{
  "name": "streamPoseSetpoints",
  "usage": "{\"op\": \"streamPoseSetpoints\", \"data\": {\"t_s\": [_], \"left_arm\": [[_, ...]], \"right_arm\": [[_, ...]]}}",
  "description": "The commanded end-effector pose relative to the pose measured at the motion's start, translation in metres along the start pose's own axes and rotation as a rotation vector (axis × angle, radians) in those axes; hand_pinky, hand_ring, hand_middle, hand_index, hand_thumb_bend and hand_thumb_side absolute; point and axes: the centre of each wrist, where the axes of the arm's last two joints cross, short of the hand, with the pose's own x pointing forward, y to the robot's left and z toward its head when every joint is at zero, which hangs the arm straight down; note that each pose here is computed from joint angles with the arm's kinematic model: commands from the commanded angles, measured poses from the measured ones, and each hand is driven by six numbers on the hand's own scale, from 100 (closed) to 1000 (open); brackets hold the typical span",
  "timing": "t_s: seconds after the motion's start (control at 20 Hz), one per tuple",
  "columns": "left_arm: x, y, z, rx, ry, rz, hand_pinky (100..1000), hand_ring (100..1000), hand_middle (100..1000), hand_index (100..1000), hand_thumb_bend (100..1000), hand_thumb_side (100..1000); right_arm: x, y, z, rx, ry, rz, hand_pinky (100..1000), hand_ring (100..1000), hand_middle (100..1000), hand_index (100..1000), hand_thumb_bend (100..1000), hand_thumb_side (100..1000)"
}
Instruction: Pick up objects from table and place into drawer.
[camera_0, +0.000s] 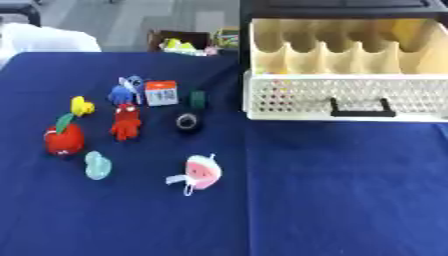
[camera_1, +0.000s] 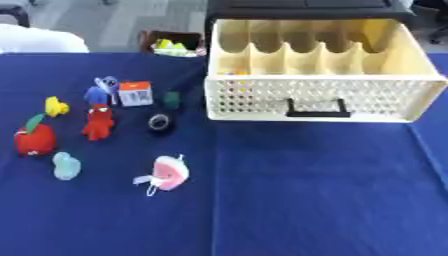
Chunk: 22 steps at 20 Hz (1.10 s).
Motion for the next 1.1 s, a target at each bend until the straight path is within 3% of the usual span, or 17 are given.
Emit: {"op": "streamPoseSetpoints", "data": {"t_s": [0.05, 0.4, 0.95, 1.1], "left_arm": [[-0.008, 0.017, -0.012, -0.071, -0.01, -0.159, 572, 654, 717, 882, 100, 762], [-0.052, 0.037, -0.027, -0.424, 0.056, -0.533, 627, 691, 740, 894, 100, 699], [-0.096, 0.037, -0.043, -0.775, 0.054, -0.69, 683, 736, 762, 954, 100, 878], [-0.104, 0.037, -0.044, -0.853, 0.063, -0.723, 678, 732, 769, 974, 217, 814]], "right_arm": [[0.001, -0.002, 0.003, -0.064, 0.029, 0.039, 822, 613, 556, 879, 100, 1000], [-0.006, -0.004, 0.012, -0.088, 0.09, 0.071, 809, 595, 542, 870, 100, 1000], [-0.009, -0.006, 0.013, -0.101, 0.124, 0.076, 793, 572, 522, 856, 100, 1000], [-0.009, -0.006, 0.013, -0.098, 0.132, 0.07, 791, 566, 514, 852, 100, 1000]]}}
